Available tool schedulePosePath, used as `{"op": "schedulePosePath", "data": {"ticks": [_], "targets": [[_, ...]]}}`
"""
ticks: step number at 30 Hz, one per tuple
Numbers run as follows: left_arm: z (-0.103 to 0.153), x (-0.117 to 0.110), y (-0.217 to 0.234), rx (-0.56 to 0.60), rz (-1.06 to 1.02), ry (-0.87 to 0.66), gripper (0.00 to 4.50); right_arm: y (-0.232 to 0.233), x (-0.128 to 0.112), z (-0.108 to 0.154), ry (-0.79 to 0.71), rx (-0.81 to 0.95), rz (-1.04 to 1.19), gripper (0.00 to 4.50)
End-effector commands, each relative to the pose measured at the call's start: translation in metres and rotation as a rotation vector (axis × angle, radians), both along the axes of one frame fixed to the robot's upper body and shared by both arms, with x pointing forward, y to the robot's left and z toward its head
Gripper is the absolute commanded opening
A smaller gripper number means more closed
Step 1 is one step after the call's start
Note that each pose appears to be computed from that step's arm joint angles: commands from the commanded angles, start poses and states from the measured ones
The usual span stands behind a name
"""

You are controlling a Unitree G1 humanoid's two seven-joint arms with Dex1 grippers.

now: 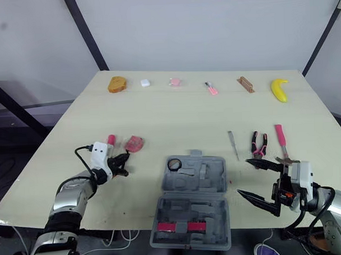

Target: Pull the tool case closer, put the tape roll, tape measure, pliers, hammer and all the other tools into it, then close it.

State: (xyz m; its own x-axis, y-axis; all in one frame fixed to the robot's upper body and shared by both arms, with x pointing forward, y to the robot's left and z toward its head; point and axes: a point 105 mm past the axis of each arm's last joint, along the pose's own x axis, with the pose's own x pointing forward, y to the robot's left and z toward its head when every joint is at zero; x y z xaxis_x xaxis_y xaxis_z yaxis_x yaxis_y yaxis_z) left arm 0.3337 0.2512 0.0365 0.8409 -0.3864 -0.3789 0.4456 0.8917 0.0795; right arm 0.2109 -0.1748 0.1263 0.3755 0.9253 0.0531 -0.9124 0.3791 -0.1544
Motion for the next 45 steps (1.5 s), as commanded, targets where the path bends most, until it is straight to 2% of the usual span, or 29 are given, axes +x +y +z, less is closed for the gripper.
{"op": "schedulePosePath", "data": {"ticks": [1, 7, 18, 20, 32, 39, 42, 45], "targets": [[-0.005, -0.023, -0.019, 0.009, -0.165, 0.049, 0.02, 0.006, -0.004, 0.009, -0.044, 0.003, 0.044, 4.50], [-0.005, -0.058, -0.022, 0.087, -0.289, 0.077, 0.02, 0.013, -0.008, 0.010, -0.040, -0.010, 0.094, 4.50], [-0.018, -0.140, -0.020, 0.094, -0.372, 0.208, 0.02, 0.018, -0.004, 0.009, -0.049, -0.017, 0.115, 4.50], [-0.022, -0.149, -0.018, 0.110, -0.382, 0.231, 0.02, 0.020, -0.004, 0.010, -0.050, -0.018, 0.126, 4.50], [-0.023, -0.167, -0.007, 0.115, -0.372, 0.263, 0.02, 0.025, -0.002, 0.013, -0.051, -0.025, 0.159, 4.50], [-0.016, -0.168, -0.018, 0.028, -0.388, 0.239, 0.02, 0.028, 0.000, 0.012, -0.051, -0.022, 0.165, 4.50], [-0.013, -0.172, -0.019, 0.005, -0.417, 0.251, 0.84, 0.029, 0.001, 0.012, -0.051, -0.020, 0.164, 4.50], [-0.008, -0.173, -0.017, 0.003, -0.446, 0.249, 2.17, 0.029, 0.001, 0.011, -0.051, -0.018, 0.157, 4.50]]}}
